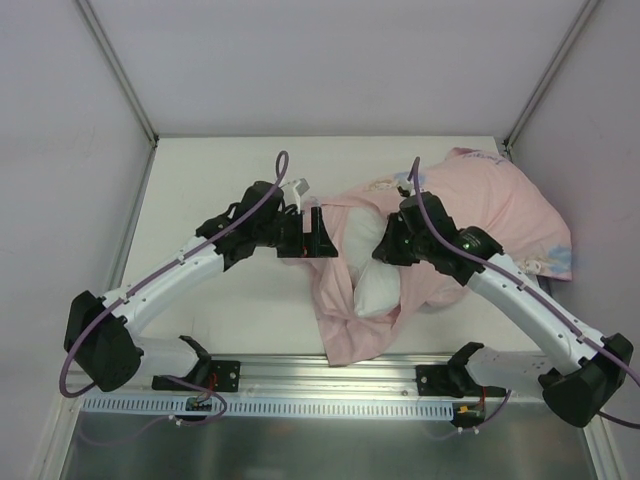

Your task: Remove the pillowcase from the pillow

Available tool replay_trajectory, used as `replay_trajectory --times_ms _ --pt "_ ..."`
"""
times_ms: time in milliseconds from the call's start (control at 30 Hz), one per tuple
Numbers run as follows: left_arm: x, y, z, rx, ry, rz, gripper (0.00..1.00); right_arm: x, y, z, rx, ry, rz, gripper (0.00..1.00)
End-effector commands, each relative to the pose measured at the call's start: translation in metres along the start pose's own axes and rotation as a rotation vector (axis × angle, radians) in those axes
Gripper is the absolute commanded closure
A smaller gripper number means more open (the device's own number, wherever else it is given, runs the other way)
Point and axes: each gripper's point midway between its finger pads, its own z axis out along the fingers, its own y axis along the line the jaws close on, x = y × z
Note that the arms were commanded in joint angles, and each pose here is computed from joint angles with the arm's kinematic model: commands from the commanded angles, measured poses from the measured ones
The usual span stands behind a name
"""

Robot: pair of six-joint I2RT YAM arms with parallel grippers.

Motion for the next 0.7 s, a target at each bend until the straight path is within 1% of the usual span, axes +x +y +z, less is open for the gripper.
replay_trajectory --times_ms 0,67,100,167,233,267,300,367,400,500,533,600,667 --pt "-0.005 0.0 0.01 -0.033 0.005 0.045 0.16 -0.029 0.035 -0.022 -0.117 -0.09 -0.004 0.99" --pt "-0.006 0.009 0.022 -0.073 0.015 0.03 0.19 -0.029 0.038 -0.027 -0.132 -0.09 -0.004 0.99" --pt "-0.007 0.01 0.026 -0.083 0.017 0.016 0.27 -0.03 0.041 -0.03 -0.143 -0.093 -0.005 0.99" --pt "-0.013 0.007 0.037 -0.074 0.033 0.003 0.35 -0.031 0.044 -0.037 -0.16 -0.105 0.0 0.99" --pt "-0.025 -0.001 0.04 -0.061 0.016 0.001 0.5 -0.029 0.044 -0.042 -0.165 -0.106 -0.005 0.99" --pt "-0.029 0.004 0.045 -0.086 0.007 0.0 0.57 -0.028 0.044 -0.045 -0.166 -0.103 -0.009 0.99" --pt "-0.034 0.003 0.045 -0.086 -0.001 0.005 0.77 -0.024 0.042 -0.046 -0.159 -0.093 -0.017 0.99" --pt "-0.045 0.004 0.044 -0.083 -0.017 -0.004 0.96 -0.019 0.037 -0.046 -0.143 -0.079 -0.026 0.99" --pt "-0.055 0.016 0.04 -0.099 -0.037 -0.037 1.0 -0.015 0.033 -0.049 -0.136 -0.073 -0.036 0.99" --pt "-0.075 0.038 0.027 -0.113 -0.081 -0.096 1.0 -0.004 0.024 -0.051 -0.133 -0.059 -0.047 0.99" --pt "-0.078 0.044 0.025 -0.12 -0.084 -0.103 1.0 -0.003 0.024 -0.058 -0.151 -0.075 -0.048 0.99" --pt "-0.084 0.056 0.023 -0.135 -0.092 -0.106 1.0 0.006 0.025 -0.064 -0.191 -0.06 -0.054 0.99" --pt "-0.088 0.075 0.024 -0.169 -0.094 -0.129 1.0 0.005 0.029 -0.079 -0.248 -0.097 -0.051 0.99"
